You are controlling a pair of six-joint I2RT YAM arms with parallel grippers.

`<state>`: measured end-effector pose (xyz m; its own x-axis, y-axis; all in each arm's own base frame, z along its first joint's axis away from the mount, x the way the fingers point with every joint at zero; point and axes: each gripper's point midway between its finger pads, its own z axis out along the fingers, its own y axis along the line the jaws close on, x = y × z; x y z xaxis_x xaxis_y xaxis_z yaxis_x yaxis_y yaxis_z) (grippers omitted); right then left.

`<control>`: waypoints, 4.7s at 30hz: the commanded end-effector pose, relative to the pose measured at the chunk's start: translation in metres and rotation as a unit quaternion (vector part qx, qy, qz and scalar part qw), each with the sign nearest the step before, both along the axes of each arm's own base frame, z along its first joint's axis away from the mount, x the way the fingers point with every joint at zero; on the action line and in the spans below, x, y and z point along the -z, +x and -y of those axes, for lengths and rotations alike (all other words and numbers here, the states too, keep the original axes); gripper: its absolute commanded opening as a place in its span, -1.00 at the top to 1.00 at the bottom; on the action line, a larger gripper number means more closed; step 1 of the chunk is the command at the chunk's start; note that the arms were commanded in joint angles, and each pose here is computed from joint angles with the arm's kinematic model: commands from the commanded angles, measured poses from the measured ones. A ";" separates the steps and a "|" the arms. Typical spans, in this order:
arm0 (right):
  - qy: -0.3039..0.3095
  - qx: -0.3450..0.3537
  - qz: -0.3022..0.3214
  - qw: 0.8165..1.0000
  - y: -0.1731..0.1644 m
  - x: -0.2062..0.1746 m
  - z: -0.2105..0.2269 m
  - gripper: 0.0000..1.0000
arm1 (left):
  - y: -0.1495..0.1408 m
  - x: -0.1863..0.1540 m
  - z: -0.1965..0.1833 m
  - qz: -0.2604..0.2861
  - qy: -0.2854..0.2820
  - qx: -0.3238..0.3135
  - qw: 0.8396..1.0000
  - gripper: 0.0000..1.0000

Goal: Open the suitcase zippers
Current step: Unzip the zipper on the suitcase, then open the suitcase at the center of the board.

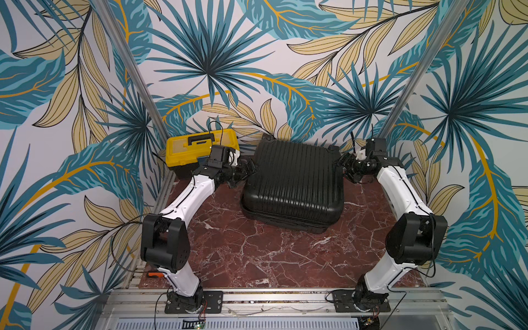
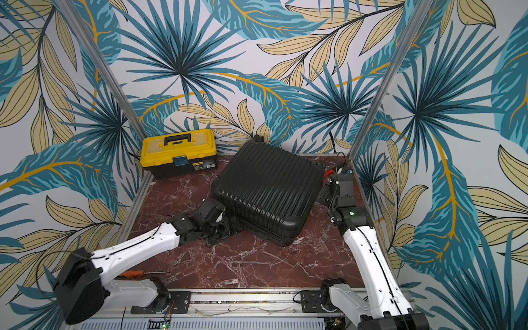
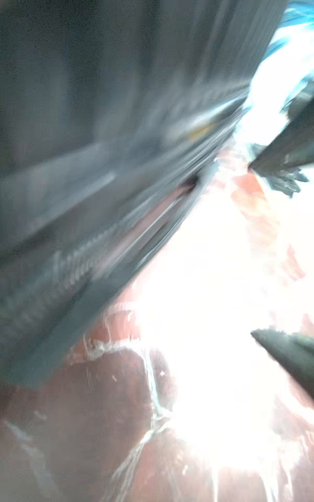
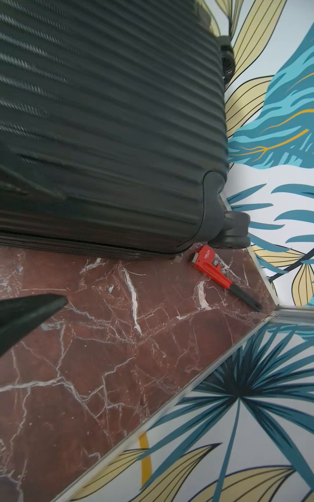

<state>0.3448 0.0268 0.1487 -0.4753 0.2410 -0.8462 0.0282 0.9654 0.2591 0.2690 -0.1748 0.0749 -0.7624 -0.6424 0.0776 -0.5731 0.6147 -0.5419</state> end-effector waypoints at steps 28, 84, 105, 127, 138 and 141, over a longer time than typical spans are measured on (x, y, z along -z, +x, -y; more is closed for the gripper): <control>-0.012 0.014 0.013 1.000 0.020 -0.011 0.018 -0.05 | -0.037 0.020 -0.004 -0.033 0.032 0.084 0.995 1.00; 0.274 0.013 -0.220 0.936 0.123 -0.093 -0.012 -0.50 | 0.152 -0.188 0.061 0.283 -0.140 0.197 0.928 -0.99; 0.404 0.204 -0.207 0.867 -0.034 0.024 0.053 1.00 | 0.137 -0.135 0.021 0.239 -0.065 0.159 0.956 -0.99; 0.625 0.012 -0.151 0.766 -0.004 -0.008 -0.019 1.00 | 0.120 -0.140 0.044 0.220 -0.161 0.153 0.950 -0.99; 0.549 -0.005 -0.125 0.827 -0.013 -0.092 -0.026 1.00 | 0.136 -0.202 0.035 0.287 -0.123 0.150 0.938 -0.88; 0.558 -0.018 -0.109 0.822 -0.009 -0.108 -0.034 1.00 | 0.140 -0.217 0.035 0.303 -0.122 0.150 0.933 -0.96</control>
<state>0.3406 0.0383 0.2338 -0.5417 0.8405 0.0143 0.2312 0.1326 0.9638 0.4253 -0.1966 0.2830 -0.8191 -0.4720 -0.3259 0.0346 0.5265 -0.8495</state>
